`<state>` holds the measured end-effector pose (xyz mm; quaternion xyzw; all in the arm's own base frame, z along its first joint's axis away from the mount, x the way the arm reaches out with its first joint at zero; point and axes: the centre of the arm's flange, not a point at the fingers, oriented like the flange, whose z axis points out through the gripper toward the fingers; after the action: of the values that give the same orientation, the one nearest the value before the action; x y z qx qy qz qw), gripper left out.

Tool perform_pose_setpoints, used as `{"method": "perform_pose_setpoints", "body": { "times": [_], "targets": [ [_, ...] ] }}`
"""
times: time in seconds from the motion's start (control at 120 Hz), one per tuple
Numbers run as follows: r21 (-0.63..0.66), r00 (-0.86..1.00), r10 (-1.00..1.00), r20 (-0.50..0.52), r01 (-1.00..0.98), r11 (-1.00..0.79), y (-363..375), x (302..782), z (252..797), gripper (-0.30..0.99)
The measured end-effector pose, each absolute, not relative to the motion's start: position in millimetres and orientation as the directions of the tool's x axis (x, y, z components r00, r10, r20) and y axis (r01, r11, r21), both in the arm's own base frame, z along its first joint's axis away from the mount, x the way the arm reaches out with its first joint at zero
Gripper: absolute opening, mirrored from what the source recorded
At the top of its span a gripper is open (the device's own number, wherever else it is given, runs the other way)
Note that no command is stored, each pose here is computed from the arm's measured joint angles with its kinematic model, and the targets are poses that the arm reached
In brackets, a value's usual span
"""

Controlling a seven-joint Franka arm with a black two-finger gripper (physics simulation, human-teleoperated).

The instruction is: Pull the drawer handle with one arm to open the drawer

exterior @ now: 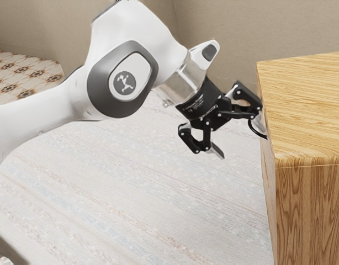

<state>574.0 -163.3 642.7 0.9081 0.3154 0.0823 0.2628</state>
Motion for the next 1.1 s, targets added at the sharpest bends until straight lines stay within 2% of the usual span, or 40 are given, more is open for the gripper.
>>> {"method": "perform_pose_setpoints", "body": {
  "times": [0.475,0.792,1.1],
  "targets": [
    [0.523,0.771,0.637,-0.031,0.555,-0.647,-141.8,563.4,637.9,0.69],
    [0.528,0.706,0.707,-0.054,0.621,-0.58,-73.5,558.6,637.9,0.69],
    [0.568,0.673,0.728,-0.132,0.653,-0.501,-2.3,505.4,627.7,0.69]
  ]
}}
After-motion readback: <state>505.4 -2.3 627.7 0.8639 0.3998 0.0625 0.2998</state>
